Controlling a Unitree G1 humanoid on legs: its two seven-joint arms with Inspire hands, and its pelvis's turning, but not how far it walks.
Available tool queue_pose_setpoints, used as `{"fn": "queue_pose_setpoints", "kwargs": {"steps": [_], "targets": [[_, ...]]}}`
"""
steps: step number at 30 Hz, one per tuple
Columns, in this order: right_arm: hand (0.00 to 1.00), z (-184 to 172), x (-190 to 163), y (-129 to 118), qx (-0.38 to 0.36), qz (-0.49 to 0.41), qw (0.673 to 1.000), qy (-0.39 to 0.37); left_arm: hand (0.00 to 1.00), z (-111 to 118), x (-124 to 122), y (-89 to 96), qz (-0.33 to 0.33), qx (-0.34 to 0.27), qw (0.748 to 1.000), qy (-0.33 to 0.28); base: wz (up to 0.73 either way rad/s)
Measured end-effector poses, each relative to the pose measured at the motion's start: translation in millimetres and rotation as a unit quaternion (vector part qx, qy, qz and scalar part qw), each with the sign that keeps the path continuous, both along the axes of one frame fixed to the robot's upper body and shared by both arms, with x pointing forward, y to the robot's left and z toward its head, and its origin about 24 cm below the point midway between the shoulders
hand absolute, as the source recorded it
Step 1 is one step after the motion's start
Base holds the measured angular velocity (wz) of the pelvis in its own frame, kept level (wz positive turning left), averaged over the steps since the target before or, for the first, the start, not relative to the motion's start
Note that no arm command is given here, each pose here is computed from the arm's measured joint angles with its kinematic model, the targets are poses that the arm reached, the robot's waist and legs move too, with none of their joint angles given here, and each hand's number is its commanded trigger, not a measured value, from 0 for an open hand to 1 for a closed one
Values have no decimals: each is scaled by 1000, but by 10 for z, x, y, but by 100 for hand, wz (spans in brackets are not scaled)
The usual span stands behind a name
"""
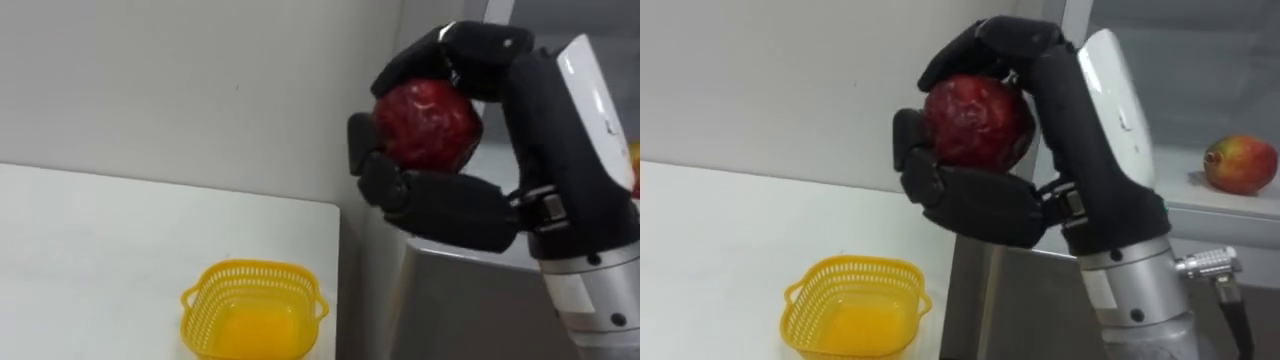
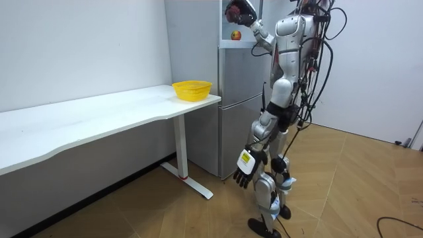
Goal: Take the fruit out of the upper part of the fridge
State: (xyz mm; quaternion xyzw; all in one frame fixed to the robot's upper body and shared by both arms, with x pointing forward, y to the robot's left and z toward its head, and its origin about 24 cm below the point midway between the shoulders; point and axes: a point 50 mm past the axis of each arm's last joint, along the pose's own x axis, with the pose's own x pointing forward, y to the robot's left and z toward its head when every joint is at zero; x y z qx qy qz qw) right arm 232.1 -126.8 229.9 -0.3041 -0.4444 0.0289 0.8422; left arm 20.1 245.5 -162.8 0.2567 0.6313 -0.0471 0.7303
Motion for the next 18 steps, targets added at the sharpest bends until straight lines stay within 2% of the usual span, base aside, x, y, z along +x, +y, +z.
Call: {"fn": "queue_pose_setpoints", "kwargs": {"steps": [6, 11, 18], "targets": [[100, -75, -11, 170, -35, 44, 998, 26, 0, -19, -79, 16, 22, -4, 1000, 17, 9], [100, -127, 23, 188, -76, 27, 996, 31, 0, 4, -122, 121, 26, -4, 999, 29, 17], [100, -589, 330, 205, -142, -5, 981, 131, 0, 36, -77, 224, 36, -1, 999, 19, 9]]}}
